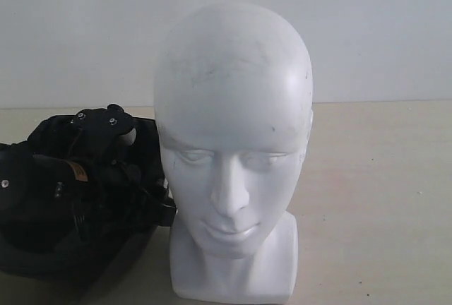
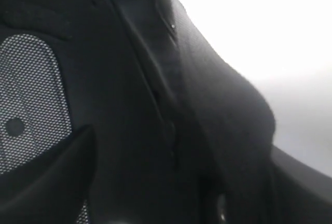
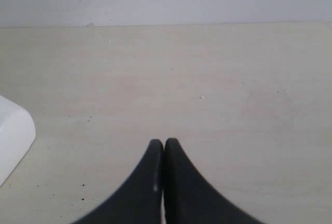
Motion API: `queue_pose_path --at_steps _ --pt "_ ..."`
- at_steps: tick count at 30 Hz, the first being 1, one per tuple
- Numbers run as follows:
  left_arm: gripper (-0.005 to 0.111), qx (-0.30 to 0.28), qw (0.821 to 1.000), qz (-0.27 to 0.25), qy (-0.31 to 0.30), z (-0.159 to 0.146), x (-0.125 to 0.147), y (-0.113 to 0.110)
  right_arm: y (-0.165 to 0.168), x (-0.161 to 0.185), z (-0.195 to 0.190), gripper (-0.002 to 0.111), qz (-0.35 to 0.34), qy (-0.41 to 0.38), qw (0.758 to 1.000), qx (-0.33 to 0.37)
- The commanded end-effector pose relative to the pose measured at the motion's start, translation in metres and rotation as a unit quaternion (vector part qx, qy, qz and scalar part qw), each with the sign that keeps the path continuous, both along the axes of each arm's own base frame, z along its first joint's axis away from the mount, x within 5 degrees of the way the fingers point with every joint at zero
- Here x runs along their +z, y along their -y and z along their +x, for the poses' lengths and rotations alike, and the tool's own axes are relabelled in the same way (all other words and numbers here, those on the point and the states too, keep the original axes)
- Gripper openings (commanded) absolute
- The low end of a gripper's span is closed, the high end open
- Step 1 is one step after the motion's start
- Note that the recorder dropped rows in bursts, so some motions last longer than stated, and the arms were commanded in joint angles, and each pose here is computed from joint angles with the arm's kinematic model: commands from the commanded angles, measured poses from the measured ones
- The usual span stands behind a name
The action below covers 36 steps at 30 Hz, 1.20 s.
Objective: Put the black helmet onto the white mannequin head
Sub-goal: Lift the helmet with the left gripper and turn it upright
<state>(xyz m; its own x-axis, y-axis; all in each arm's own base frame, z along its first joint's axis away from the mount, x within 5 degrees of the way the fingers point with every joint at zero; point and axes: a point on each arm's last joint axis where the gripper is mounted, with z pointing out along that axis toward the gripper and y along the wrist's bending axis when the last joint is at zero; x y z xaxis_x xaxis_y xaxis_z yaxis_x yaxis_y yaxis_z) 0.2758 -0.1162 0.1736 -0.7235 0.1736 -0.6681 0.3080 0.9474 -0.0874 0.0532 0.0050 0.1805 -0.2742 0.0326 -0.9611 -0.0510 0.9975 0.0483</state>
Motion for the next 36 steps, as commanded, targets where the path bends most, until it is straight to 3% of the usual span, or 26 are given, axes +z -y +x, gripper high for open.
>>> queue_pose_path --at_steps 1,13,18,29,36 --pt "0.068 0.010 1.000 -0.007 0.008 0.003 0.003 -0.002 0.000 0.001 0.000 0.000 -0.004 0.005 1.000 0.001" --pt "0.050 0.019 0.999 0.000 -0.027 0.006 -0.020 0.000 0.000 0.001 0.000 0.000 -0.004 0.005 1.000 0.001" --pt "0.004 0.015 1.000 -0.002 -0.015 0.005 -0.012 -0.001 0.000 0.001 0.000 0.000 -0.004 0.005 1.000 0.001" --pt "0.004 -0.041 0.999 0.023 0.016 -0.018 0.038 -0.010 0.000 0.001 0.000 0.000 -0.004 0.005 1.000 0.001" --pt "0.004 0.006 1.000 0.012 0.002 -0.022 0.051 -0.034 0.000 0.001 0.000 0.000 -0.004 0.005 1.000 0.001"
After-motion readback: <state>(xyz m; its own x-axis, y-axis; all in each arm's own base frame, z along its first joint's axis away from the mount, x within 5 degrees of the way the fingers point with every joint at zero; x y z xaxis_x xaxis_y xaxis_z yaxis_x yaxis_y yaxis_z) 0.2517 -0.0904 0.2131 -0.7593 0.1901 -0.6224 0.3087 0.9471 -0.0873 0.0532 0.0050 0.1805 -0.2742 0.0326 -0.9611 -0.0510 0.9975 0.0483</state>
